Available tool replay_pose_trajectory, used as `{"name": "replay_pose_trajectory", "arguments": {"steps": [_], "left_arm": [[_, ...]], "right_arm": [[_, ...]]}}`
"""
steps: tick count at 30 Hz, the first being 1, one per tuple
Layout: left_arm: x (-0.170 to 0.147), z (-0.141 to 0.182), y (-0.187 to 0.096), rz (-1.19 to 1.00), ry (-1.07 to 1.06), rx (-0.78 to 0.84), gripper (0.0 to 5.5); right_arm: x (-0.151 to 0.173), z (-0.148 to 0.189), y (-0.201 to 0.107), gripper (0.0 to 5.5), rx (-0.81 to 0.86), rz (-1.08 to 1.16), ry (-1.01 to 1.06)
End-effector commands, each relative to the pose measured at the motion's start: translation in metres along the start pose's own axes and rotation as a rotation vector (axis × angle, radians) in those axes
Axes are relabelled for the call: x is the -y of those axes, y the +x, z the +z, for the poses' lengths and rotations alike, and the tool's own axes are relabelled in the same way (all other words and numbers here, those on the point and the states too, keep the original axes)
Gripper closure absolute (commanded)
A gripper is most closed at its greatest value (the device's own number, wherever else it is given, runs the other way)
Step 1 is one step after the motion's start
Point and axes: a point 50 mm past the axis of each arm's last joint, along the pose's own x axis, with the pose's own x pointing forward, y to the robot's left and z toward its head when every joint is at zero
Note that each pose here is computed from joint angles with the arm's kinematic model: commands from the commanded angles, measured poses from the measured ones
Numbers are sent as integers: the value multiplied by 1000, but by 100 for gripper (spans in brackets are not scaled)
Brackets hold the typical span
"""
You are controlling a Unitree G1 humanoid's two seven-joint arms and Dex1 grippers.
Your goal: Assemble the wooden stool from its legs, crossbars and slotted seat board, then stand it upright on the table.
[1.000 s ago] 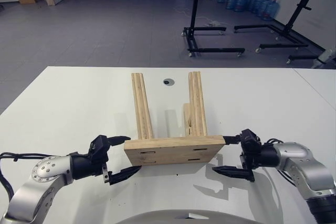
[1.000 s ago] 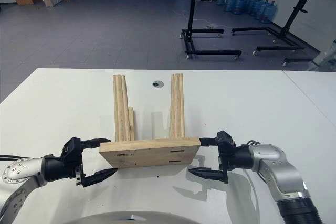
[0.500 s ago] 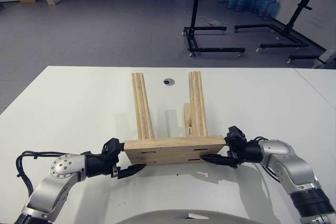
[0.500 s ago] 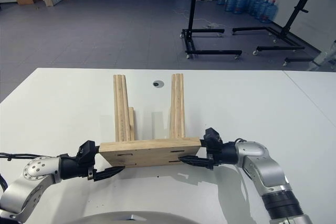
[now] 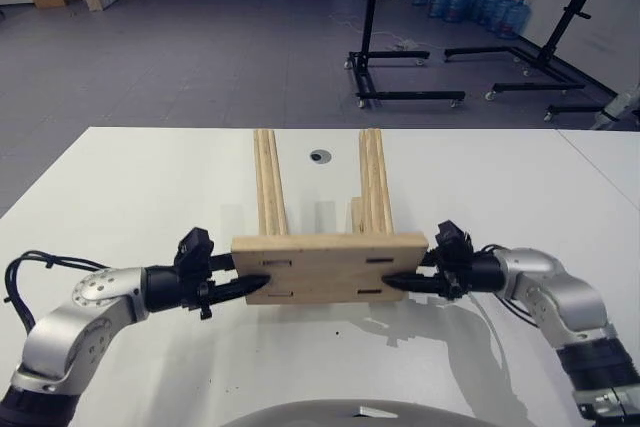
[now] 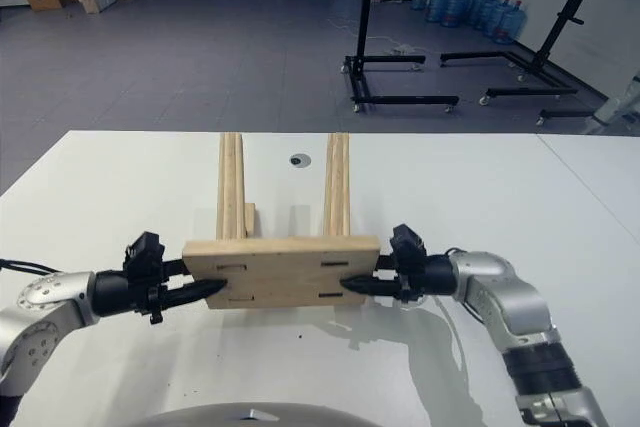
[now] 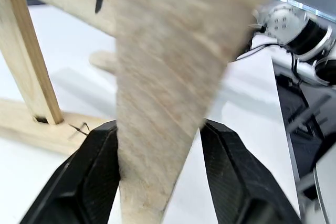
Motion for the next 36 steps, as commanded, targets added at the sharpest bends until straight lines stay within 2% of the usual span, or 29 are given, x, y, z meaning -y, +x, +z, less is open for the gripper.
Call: {"name": "replay_pose_trajectory", "arguments": {"steps": [1,8,12,18,23,29,35,36], "left_arm": [[2,32,22,-59,-108,89,336],[-9,79,44,5,-260,187,337],[-17,103,53,54,-411,237,337],[-12,125,72,105,-612,235,337],[-14,118,89,170,-731,189,341],[-40,88,96,225,-898,144,342],[-49,80,97,209,-937,171,249],[-49,81,97,202,-939,179,232]], "right_arm": [[15,54,11,359,97,-42,267],[15,104,36,358,39,-24,498],[23,119,55,357,25,-41,584],[36,127,79,357,10,-102,767],[43,122,92,357,11,-174,892],[49,96,97,362,112,-272,996],[43,97,99,372,211,-326,1003],[42,98,99,337,225,-333,1008]]}}
